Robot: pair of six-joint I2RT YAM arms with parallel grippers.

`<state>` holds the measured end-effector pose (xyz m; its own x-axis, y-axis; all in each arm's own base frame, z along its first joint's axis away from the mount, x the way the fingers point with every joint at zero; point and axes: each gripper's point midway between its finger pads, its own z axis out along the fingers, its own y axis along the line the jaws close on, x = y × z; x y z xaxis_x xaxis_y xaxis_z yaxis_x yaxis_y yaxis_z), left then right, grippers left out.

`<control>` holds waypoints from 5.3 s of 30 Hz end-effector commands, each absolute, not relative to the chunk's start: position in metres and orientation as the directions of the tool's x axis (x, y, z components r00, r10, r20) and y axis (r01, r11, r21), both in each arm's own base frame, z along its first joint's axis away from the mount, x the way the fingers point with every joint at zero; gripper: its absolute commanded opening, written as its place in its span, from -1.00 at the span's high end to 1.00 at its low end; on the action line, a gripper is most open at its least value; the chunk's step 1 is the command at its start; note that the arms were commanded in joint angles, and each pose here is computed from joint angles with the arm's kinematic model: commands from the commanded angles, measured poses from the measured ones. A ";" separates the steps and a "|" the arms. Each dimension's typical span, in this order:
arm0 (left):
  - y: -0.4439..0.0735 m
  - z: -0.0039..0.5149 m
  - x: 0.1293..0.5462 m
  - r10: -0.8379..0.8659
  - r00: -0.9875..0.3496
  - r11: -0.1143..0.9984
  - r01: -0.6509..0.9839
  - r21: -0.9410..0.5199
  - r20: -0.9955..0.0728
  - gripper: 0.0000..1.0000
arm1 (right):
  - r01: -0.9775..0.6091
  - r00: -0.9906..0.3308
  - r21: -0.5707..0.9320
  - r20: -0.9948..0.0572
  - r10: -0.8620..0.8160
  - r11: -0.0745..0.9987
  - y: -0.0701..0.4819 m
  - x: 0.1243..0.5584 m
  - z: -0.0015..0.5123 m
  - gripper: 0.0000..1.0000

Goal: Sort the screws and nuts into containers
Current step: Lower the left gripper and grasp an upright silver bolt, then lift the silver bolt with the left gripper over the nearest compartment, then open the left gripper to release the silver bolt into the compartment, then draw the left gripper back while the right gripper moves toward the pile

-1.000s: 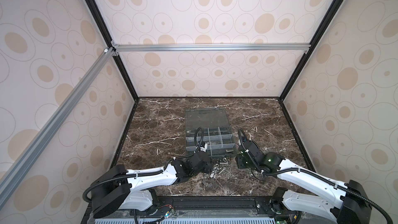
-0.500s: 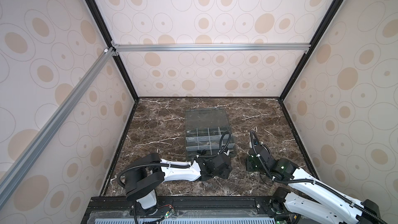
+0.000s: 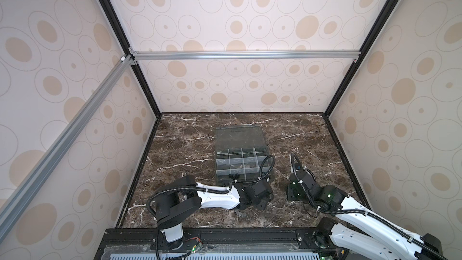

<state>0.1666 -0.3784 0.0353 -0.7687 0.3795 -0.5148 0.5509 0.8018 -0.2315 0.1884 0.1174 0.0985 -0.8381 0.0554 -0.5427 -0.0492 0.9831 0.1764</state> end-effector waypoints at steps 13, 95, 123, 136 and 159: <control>-0.380 0.029 0.156 0.466 -0.737 0.784 0.600 -0.156 -0.490 -0.09 | -0.007 -0.836 0.168 -0.541 0.087 0.986 0.107 0.185 0.094 0.31; -0.391 0.128 0.296 0.514 -0.463 0.752 0.649 0.119 -0.723 0.24 | 0.017 -0.800 0.158 -0.590 0.108 0.987 0.084 0.174 0.098 0.31; -0.329 0.166 0.255 0.116 -0.568 0.835 0.500 -0.229 -0.815 0.20 | -0.016 -0.821 0.174 -0.565 0.086 0.985 0.097 0.178 0.085 0.31; -0.288 0.163 0.234 -0.052 -0.608 0.836 0.407 -0.367 -0.792 0.18 | -0.091 -0.864 0.200 -0.503 0.022 0.976 0.131 0.190 0.079 0.31; -0.232 0.154 0.213 -0.232 -0.613 0.829 0.281 -0.483 -0.755 0.16 | -0.225 -0.917 0.254 -0.380 -0.117 0.941 0.185 0.198 0.062 0.25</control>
